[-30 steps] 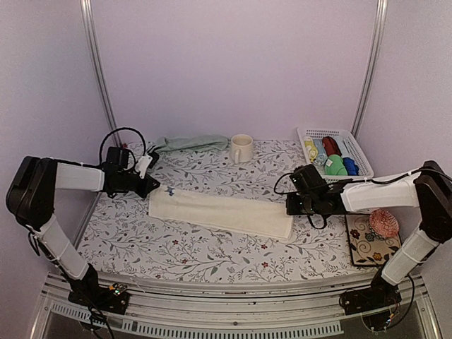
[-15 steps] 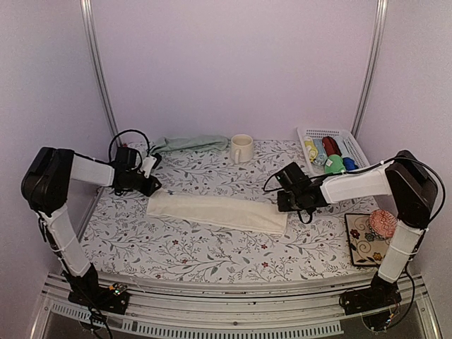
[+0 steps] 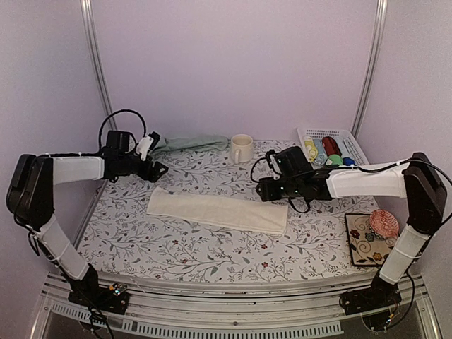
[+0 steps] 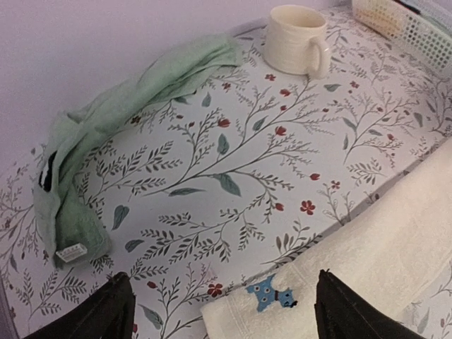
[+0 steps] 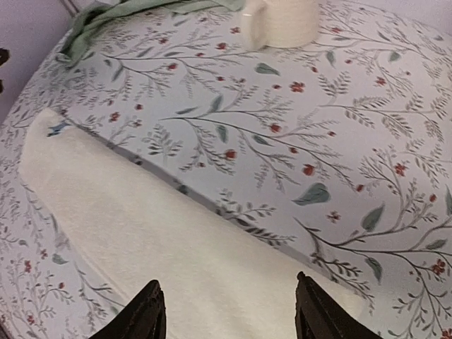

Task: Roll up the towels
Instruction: Pick up the towel from the center of the board.

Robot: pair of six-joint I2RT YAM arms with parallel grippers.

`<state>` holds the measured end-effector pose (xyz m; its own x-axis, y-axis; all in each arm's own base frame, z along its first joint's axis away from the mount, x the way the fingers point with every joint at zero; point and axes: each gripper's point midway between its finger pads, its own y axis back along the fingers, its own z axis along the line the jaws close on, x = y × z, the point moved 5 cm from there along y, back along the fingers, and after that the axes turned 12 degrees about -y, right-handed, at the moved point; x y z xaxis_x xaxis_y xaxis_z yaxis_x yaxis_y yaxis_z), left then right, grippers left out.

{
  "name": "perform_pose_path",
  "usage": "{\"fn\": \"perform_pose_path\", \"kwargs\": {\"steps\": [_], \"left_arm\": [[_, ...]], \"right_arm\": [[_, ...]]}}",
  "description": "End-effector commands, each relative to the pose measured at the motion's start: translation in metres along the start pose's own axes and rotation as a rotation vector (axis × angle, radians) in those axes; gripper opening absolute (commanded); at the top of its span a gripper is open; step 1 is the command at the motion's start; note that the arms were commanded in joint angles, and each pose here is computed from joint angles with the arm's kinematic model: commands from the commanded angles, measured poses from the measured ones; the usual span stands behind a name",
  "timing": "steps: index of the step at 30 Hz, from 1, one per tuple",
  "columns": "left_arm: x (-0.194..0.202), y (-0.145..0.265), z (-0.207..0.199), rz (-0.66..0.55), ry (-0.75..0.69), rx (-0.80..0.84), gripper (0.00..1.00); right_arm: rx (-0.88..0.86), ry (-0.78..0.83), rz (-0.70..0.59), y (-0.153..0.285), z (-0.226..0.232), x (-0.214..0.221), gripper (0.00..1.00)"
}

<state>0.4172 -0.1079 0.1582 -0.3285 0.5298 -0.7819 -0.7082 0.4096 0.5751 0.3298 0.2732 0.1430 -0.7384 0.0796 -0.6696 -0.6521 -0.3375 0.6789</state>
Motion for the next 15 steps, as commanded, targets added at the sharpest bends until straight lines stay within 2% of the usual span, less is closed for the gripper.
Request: {"fn": "perform_pose_path", "kwargs": {"steps": [1,4,6,10,13,15], "left_arm": [[-0.025,0.003,-0.049,-0.089,-0.06,0.235,0.85],[-0.022,-0.009,-0.072,-0.08,-0.055,0.341,0.78],[-0.016,-0.02,-0.078,-0.056,-0.035,0.38,0.77],[-0.005,-0.044,-0.077,0.01,0.006,0.403,0.75],[0.001,-0.059,-0.08,0.055,0.038,0.459,0.67],[0.006,-0.067,-0.082,0.081,0.059,0.48,0.65]], "right_arm": [[-0.343,0.094,0.021,0.006,0.081,-0.005,0.6],[-0.496,0.096,0.072,-0.003,0.113,0.0,0.51],[-0.555,0.1,0.099,-0.013,0.131,0.005,0.48],[-0.504,0.172,0.136,-0.044,0.153,0.023,0.53],[-0.482,0.176,0.173,-0.068,0.153,0.036,0.52],[-0.46,0.158,0.192,-0.082,0.149,0.044,0.51]]}}
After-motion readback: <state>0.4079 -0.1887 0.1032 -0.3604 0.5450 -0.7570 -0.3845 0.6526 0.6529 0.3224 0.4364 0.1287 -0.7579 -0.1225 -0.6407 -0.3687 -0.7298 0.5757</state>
